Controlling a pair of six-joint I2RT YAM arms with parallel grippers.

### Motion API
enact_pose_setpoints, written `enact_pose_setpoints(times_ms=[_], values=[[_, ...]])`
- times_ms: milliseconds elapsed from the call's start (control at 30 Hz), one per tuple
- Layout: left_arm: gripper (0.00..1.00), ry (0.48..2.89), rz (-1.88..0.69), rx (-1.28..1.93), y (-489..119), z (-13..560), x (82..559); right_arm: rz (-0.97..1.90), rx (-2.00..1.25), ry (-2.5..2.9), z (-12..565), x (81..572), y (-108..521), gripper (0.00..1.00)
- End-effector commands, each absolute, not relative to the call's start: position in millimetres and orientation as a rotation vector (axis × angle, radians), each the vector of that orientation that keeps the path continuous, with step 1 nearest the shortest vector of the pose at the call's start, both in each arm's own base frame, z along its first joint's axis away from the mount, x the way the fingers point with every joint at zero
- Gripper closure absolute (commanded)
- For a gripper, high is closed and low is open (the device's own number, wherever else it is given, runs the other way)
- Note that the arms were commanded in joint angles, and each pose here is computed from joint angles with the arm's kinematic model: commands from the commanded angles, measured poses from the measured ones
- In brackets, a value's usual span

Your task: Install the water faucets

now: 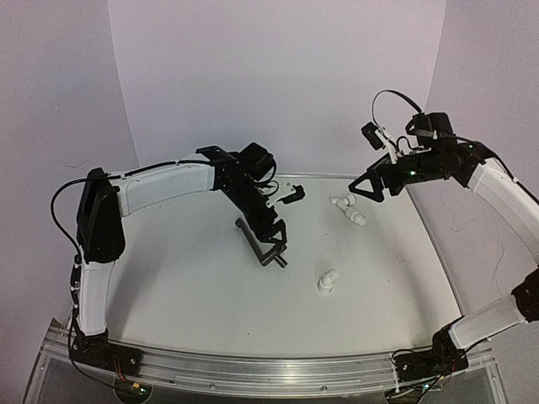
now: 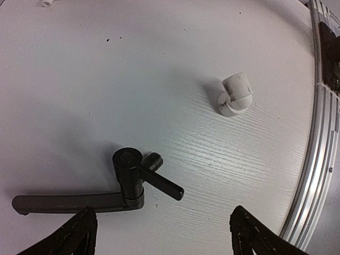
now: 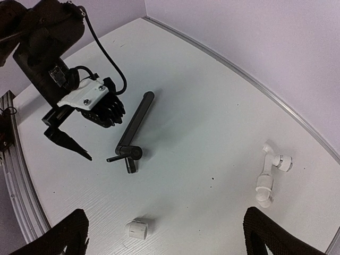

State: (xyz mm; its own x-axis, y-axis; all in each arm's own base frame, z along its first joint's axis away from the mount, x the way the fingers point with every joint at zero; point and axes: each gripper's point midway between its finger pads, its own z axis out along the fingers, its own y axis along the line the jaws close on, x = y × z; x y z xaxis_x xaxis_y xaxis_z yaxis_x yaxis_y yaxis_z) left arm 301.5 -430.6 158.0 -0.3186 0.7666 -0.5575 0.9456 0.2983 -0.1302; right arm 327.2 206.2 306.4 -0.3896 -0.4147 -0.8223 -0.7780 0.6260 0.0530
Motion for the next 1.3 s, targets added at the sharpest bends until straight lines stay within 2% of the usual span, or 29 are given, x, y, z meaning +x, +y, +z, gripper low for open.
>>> enact_pose_setpoints(times_ms=[0,167,433,600,733,867,1133,1267], values=[[0.15,2.169,-0.817,1.477,-428,195,307,0.59,-0.963,2.01,306,327,212,0.02],[0.17,2.209,-0.714,1.339,-432,196,315,0.567,-0.955,1.993,313,323,208,0.02],[0.1,2.17,-0.458,1.271,-450,197,290,0.553,-0.955,1.96,324,311,203,0.02],[0.09,2.088,-0.549,1.48,-446,193,261,0.56,-0.941,1.945,333,296,197,0.02],[0.09,2.029,-0.683,1.432,-428,205,266,0.584,-0.942,1.97,335,280,193,0.02],[0.07,1.901,-0.669,1.449,-413,201,260,0.567,-0.957,1.969,331,268,188,0.02],[0.12,1.929,-0.606,1.494,-409,135,279,0.521,-0.941,1.996,315,261,178,0.02],[0.17,1.925,-0.682,1.527,-413,111,287,0.505,-0.93,2.006,313,262,175,0.02]])
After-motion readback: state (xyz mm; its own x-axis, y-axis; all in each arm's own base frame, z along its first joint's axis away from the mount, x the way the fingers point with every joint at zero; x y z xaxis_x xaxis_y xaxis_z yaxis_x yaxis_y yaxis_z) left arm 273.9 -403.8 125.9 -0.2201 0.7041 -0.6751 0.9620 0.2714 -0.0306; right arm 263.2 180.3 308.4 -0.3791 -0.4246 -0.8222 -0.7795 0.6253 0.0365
